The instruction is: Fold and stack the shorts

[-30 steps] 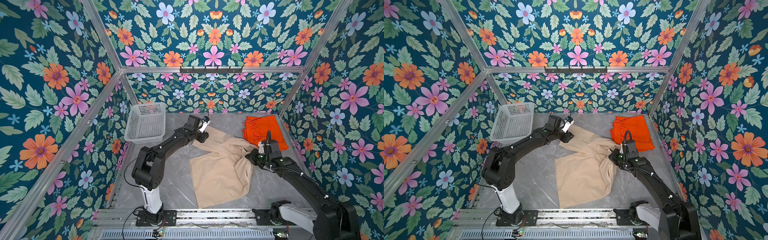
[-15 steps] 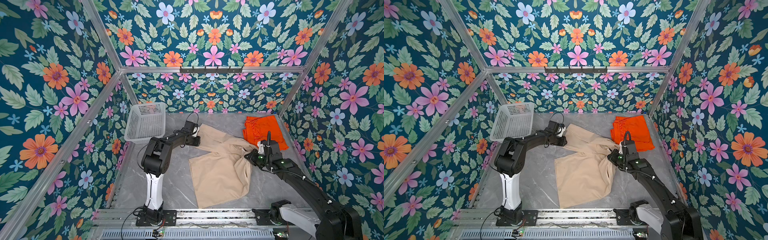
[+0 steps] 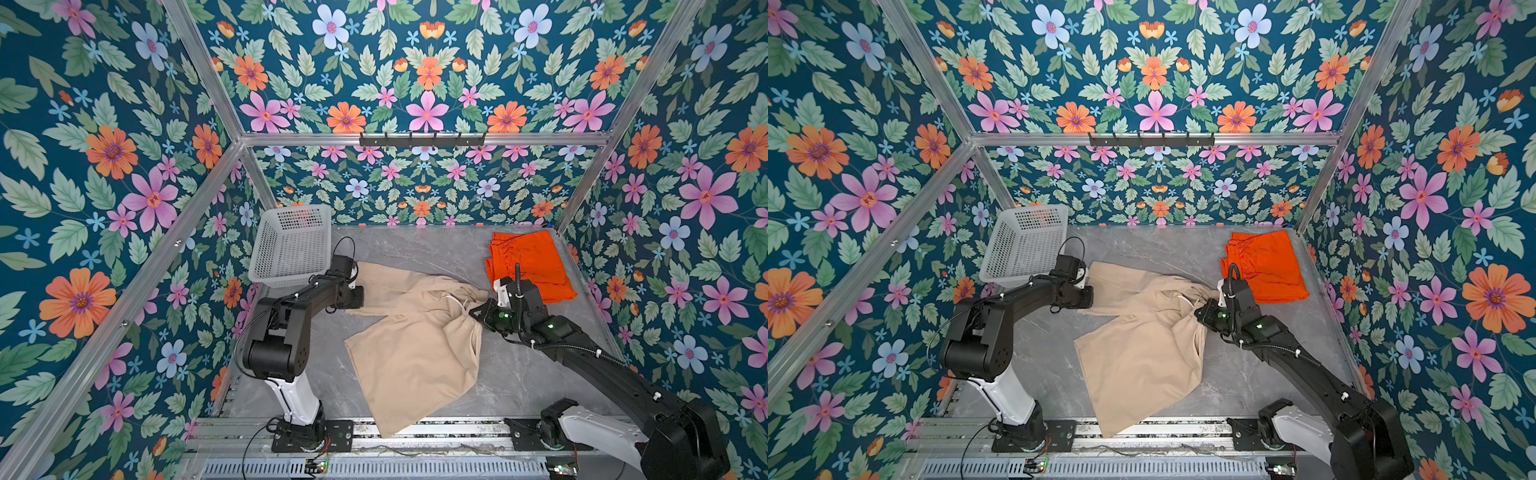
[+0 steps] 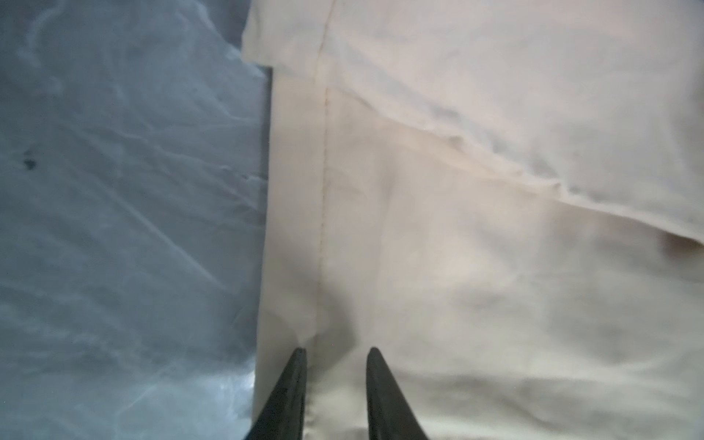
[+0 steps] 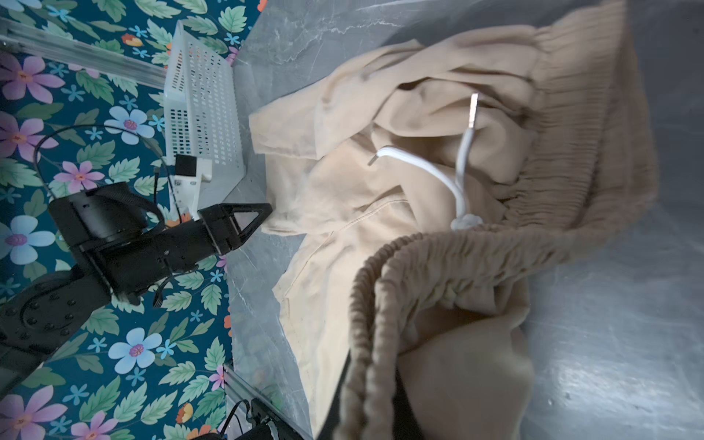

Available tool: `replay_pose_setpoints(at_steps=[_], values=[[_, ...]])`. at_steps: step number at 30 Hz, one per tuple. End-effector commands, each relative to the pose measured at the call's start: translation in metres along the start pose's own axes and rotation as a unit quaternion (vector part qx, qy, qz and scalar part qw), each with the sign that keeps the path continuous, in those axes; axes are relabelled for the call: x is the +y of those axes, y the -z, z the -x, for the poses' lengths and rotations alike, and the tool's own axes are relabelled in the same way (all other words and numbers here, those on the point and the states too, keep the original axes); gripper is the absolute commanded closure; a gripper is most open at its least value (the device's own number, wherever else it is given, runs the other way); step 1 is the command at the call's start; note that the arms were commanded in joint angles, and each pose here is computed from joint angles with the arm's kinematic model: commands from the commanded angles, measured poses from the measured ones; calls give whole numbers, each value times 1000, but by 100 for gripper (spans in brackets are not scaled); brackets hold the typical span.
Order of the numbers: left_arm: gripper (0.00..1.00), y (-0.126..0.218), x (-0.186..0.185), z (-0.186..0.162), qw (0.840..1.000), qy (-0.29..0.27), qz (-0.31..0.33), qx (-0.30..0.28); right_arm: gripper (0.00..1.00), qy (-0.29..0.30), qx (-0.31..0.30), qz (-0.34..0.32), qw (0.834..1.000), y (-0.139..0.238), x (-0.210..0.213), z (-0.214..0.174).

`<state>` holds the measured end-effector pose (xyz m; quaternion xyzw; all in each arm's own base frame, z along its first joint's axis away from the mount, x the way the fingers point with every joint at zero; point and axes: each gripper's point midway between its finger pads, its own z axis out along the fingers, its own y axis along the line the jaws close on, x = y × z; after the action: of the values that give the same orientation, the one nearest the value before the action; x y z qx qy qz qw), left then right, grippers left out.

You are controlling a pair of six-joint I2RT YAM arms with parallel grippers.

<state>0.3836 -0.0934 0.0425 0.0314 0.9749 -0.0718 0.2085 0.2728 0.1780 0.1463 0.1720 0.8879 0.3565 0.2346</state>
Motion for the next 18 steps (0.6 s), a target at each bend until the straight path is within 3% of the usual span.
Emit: replay_pose_setpoints(at_steps=[1, 6, 10, 12, 16, 18], values=[[69, 10, 13, -1, 999, -1, 33, 3, 100, -66, -26, -51, 996, 0, -32, -3], [66, 33, -8, 30, 999, -5, -8, -41, 100, -134, -18, -145, 980, 7, -96, -35], [61, 65, -69, 59, 987, -107, -61, -101, 100, -155, -11, -152, 976, 8, -115, -51], [59, 83, -113, 70, 969, -176, -104, -136, 100, -159, -12, -157, 975, 10, -119, -54], [55, 108, -200, 72, 909, -310, -201, -196, 100, -165, -11, -182, 969, 15, -133, -61], [54, 106, -230, 68, 883, -351, -239, -201, 100, -165, -8, -186, 969, 16, -137, -64]])
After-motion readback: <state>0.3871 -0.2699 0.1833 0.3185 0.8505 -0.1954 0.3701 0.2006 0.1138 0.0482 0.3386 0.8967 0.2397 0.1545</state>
